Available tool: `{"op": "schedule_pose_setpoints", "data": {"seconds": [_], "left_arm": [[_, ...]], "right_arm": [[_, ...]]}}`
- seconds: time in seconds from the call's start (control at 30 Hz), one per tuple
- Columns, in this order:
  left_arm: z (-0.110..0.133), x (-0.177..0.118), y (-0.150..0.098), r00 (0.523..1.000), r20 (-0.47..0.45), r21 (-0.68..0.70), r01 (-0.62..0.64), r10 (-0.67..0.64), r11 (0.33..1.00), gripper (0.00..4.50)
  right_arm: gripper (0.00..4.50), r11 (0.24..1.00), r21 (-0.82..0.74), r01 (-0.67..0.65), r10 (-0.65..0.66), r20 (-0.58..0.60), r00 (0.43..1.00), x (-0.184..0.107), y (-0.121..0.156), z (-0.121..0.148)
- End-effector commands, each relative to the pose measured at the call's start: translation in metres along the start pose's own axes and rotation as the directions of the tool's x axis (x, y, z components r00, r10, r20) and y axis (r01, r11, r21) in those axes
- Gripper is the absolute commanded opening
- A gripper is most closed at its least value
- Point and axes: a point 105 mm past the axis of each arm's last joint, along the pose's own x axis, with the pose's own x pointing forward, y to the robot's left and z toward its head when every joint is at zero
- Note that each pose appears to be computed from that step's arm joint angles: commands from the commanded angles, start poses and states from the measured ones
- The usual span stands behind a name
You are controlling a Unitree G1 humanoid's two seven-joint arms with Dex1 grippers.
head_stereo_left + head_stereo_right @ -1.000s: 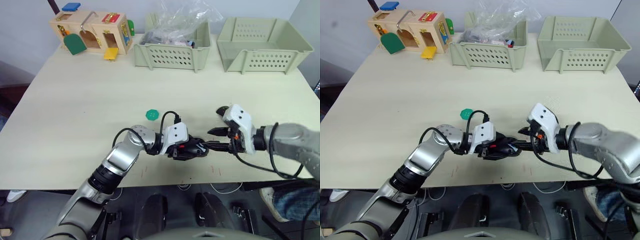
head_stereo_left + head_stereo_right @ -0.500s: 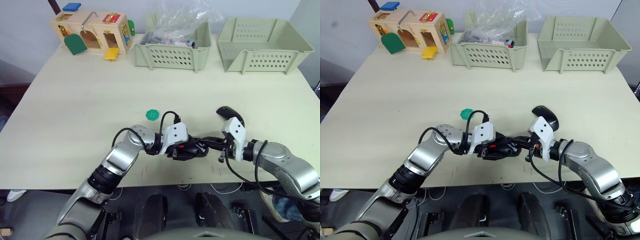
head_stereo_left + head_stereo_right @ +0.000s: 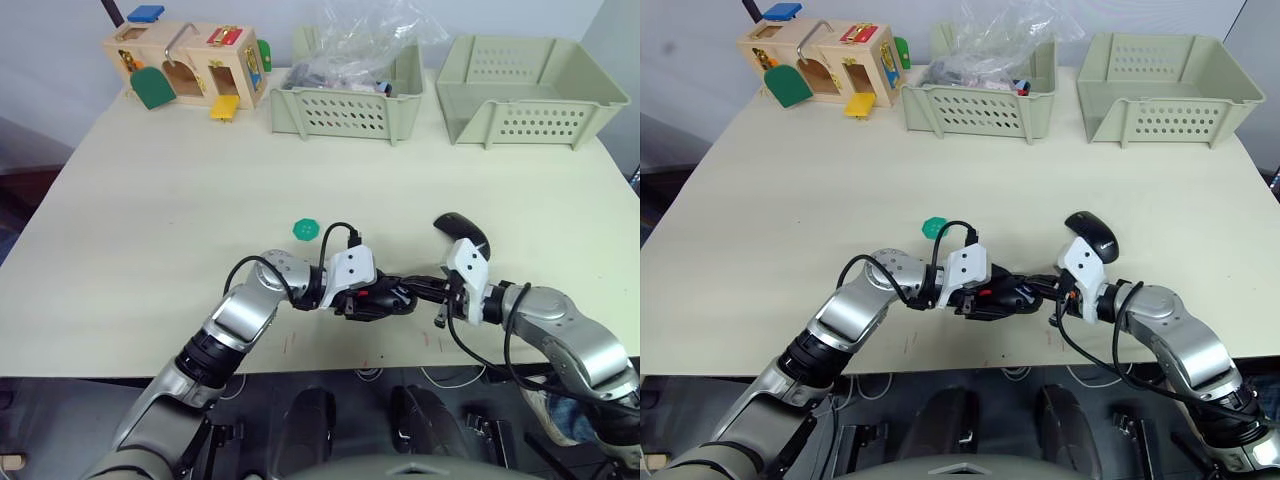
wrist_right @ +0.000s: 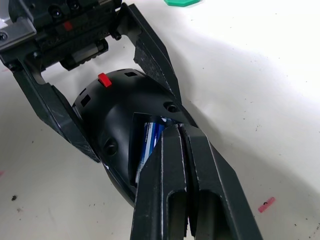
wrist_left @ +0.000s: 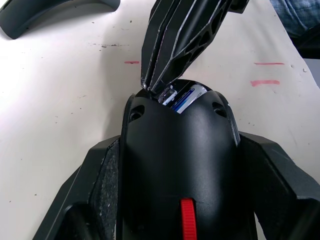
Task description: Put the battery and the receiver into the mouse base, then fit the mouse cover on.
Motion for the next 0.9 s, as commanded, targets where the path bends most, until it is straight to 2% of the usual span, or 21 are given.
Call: {"op": "schedule_pose_setpoints", "data": {"seconds": [0.03,0.17,0.33,0.4,0.47,0.53,0.57,0.6,0.63,0.77,0.8,0.87,0.9], "left_arm": [[0.006,-0.001,0.0,1.0,0.008,0.038,0.001,-0.001,0.999,2.87],[0.006,0.0,-0.001,1.0,0.009,0.038,0.001,-0.001,0.999,2.87],[0.006,0.0,0.0,1.0,0.009,0.038,0.0,0.0,0.999,2.87],[0.005,0.0,0.0,1.0,0.006,0.037,-0.002,0.002,0.999,2.87],[0.004,0.0,0.0,1.0,0.005,0.036,-0.004,0.003,0.999,2.87],[0.004,0.0,0.0,1.0,0.005,0.035,-0.005,0.005,0.999,2.87],[0.004,0.0,0.0,1.0,0.005,0.034,-0.005,0.005,0.999,2.87],[0.004,0.0,0.0,1.0,0.005,0.034,-0.006,0.006,0.999,2.87],[0.004,0.0,0.0,1.0,0.005,0.034,-0.006,0.006,0.999,2.87],[0.003,-0.001,0.002,1.0,0.003,0.032,-0.009,0.009,0.999,2.87],[0.003,-0.001,0.003,1.0,0.003,0.032,-0.01,0.01,0.999,2.87],[0.003,-0.002,0.003,1.0,0.004,0.03,-0.011,0.011,1.0,2.87],[0.003,-0.002,0.003,1.0,0.005,0.028,-0.011,0.011,1.0,2.87]], "right_arm": [[0.03,1.0,-0.006,-0.004,0.003,-0.083,0.997,0.004,0.005,-0.021],[0.03,1.0,-0.005,0.014,-0.014,-0.142,0.99,0.004,0.002,-0.038],[0.03,1.0,0.01,0.028,-0.026,-0.172,0.985,0.004,-0.001,-0.046],[0.03,0.999,0.006,0.031,-0.031,-0.033,0.999,-0.005,-0.007,-0.014],[0.03,1.0,0.03,-0.004,0.003,0.042,0.999,-0.02,-0.005,0.005],[0.45,0.999,0.034,-0.006,0.004,0.045,0.999,-0.033,-0.006,0.009],[0.92,0.999,0.027,-0.036,0.034,0.046,0.998,-0.041,-0.002,0.011],[1.09,0.999,0.019,-0.047,0.046,0.041,0.998,-0.051,0.0,0.012],[1.61,0.998,0.013,-0.058,0.057,0.038,0.998,-0.058,0.002,0.013],[3.03,0.992,-0.024,-0.12,0.121,0.026,0.992,-0.092,0.017,0.016],[3.61,0.992,-0.028,-0.124,0.124,0.023,0.992,-0.096,0.018,0.016],[4.44,0.993,-0.026,-0.112,0.113,0.018,0.993,-0.109,0.022,0.015],[4.44,0.994,-0.023,-0.104,0.104,0.015,0.994,-0.115,0.023,0.015]]}}
